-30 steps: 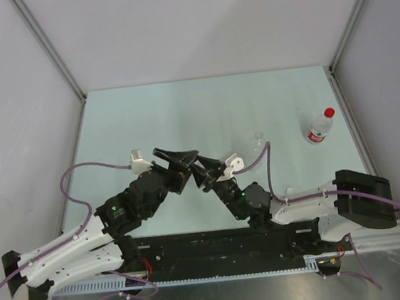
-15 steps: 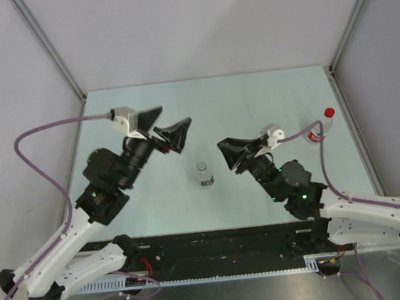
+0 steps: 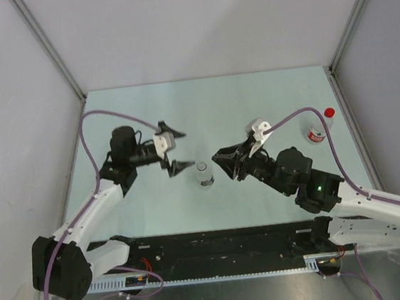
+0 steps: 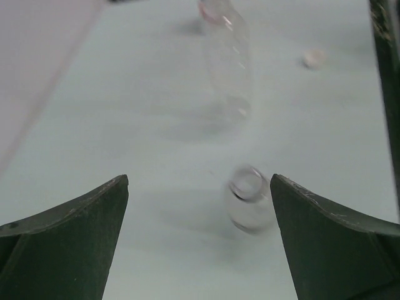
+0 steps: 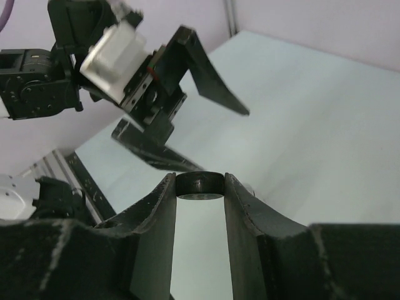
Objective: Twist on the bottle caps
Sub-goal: Pick up the plastic bottle at the center of the board.
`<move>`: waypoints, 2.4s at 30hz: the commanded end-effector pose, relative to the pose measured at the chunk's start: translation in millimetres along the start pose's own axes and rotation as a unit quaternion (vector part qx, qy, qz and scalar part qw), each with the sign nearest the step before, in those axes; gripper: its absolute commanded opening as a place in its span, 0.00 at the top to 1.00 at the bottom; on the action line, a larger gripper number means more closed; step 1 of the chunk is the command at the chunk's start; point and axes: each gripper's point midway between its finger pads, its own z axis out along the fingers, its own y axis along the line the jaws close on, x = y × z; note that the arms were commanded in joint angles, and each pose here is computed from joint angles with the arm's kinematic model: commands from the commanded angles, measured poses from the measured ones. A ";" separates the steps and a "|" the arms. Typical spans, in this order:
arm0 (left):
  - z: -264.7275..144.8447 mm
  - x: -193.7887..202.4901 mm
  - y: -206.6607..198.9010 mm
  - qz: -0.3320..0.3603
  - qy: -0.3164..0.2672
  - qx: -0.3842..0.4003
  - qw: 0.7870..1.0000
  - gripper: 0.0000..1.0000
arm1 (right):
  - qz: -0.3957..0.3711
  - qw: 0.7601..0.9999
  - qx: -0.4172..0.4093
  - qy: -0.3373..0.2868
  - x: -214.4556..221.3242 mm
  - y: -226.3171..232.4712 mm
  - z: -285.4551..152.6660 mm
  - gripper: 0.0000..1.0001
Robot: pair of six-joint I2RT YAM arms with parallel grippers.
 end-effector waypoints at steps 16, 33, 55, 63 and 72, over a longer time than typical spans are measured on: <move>-1.8 93.7 -56.4 -0.117 0.050 0.027 0.991 0.01 | -0.020 0.999 0.007 0.046 18.7 -9.4 17.9 0.91; 37.8 108.1 -72.0 -0.228 0.063 0.000 0.972 0.01 | -0.039 0.999 0.018 0.023 4.5 -16.0 14.4 0.92; 65.0 165.1 -93.3 -0.320 0.108 -0.054 0.940 0.01 | -0.047 0.997 -0.009 0.054 26.1 -25.0 36.7 0.93; 71.9 177.6 -90.5 -0.324 0.127 -0.078 0.934 0.13 | -0.043 0.997 0.001 0.063 28.4 -34.5 33.6 0.93; 67.8 157.2 -61.8 -0.241 0.119 -0.108 0.957 0.46 | -0.028 0.998 0.004 0.062 26.2 -38.4 23.3 0.93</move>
